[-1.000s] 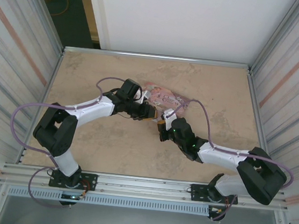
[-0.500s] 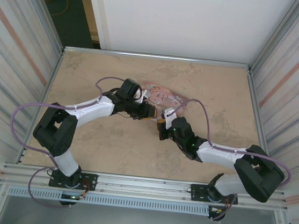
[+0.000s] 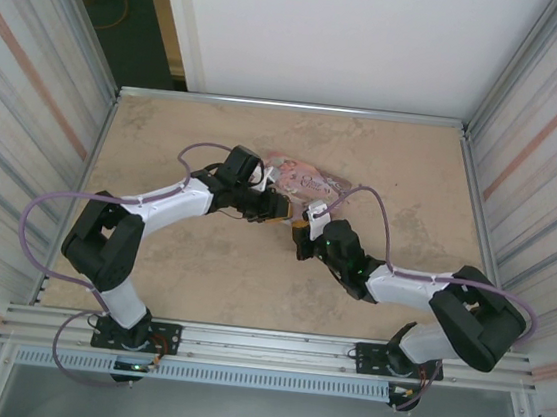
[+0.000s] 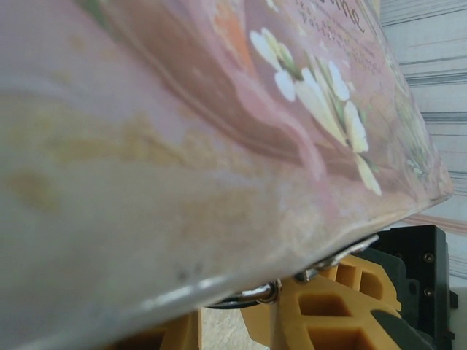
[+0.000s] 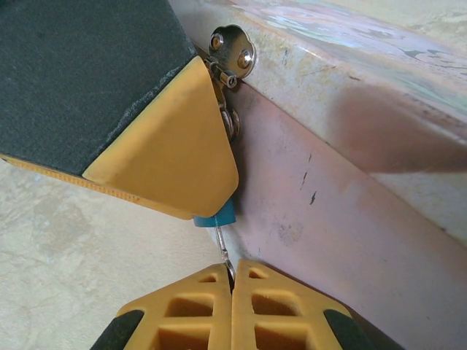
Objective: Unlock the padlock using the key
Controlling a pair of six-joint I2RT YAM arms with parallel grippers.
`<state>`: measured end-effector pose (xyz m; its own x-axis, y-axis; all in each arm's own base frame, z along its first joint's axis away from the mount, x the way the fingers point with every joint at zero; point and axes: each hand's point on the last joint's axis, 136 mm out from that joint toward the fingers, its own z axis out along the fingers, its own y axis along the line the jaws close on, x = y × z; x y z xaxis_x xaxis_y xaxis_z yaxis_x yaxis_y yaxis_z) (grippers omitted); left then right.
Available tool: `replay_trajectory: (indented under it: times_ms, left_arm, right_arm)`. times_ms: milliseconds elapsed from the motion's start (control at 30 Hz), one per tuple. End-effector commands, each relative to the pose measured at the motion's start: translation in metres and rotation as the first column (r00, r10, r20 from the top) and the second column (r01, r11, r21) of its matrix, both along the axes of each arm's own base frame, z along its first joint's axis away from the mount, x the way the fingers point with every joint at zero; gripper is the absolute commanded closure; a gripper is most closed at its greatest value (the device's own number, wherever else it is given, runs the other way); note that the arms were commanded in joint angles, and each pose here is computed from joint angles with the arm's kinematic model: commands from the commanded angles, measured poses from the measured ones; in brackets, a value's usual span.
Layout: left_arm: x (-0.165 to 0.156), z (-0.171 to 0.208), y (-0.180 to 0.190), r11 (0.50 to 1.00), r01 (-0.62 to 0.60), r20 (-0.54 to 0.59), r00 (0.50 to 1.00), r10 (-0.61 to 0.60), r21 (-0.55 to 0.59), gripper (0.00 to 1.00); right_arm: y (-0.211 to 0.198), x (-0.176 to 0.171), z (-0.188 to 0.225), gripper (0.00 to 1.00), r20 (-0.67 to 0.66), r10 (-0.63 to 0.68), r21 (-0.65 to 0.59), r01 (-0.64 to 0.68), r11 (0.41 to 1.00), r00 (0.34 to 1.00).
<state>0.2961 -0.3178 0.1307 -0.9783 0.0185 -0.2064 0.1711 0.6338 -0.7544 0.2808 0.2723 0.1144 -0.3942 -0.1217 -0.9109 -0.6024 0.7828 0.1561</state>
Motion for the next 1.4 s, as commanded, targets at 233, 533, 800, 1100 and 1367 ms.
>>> replay_trajectory:
  times_ms: [233,533,800,1100,1367]
  left_arm:
    - [-0.021,0.051,-0.022,0.982,0.104,-0.007,0.994,-0.107,-0.156,1.00]
    - [-0.025,0.052,-0.025,0.980,0.113,-0.012,0.993,-0.116,-0.163,1.00]
    - [-0.026,0.050,-0.027,0.979,0.118,-0.020,0.992,-0.123,-0.167,1.00]
    - [-0.027,0.047,-0.027,0.979,0.122,-0.025,0.991,-0.128,-0.165,1.00]
    - [-0.027,0.042,-0.027,0.980,0.121,-0.035,0.991,-0.128,-0.159,1.00]
  right_arm:
    - [0.010,0.018,0.040,1.00,0.093,0.017,0.137,-0.029,0.990,0.995]
    - [0.018,0.025,0.068,1.00,0.137,0.055,0.192,-0.081,0.978,0.989]
    - [0.025,0.032,0.091,1.00,0.175,0.079,0.233,-0.119,0.965,0.981]
    - [0.031,0.040,0.111,1.00,0.205,0.105,0.268,-0.159,0.950,0.973]
    - [0.035,0.043,0.128,1.00,0.226,0.120,0.304,-0.187,0.934,0.967]
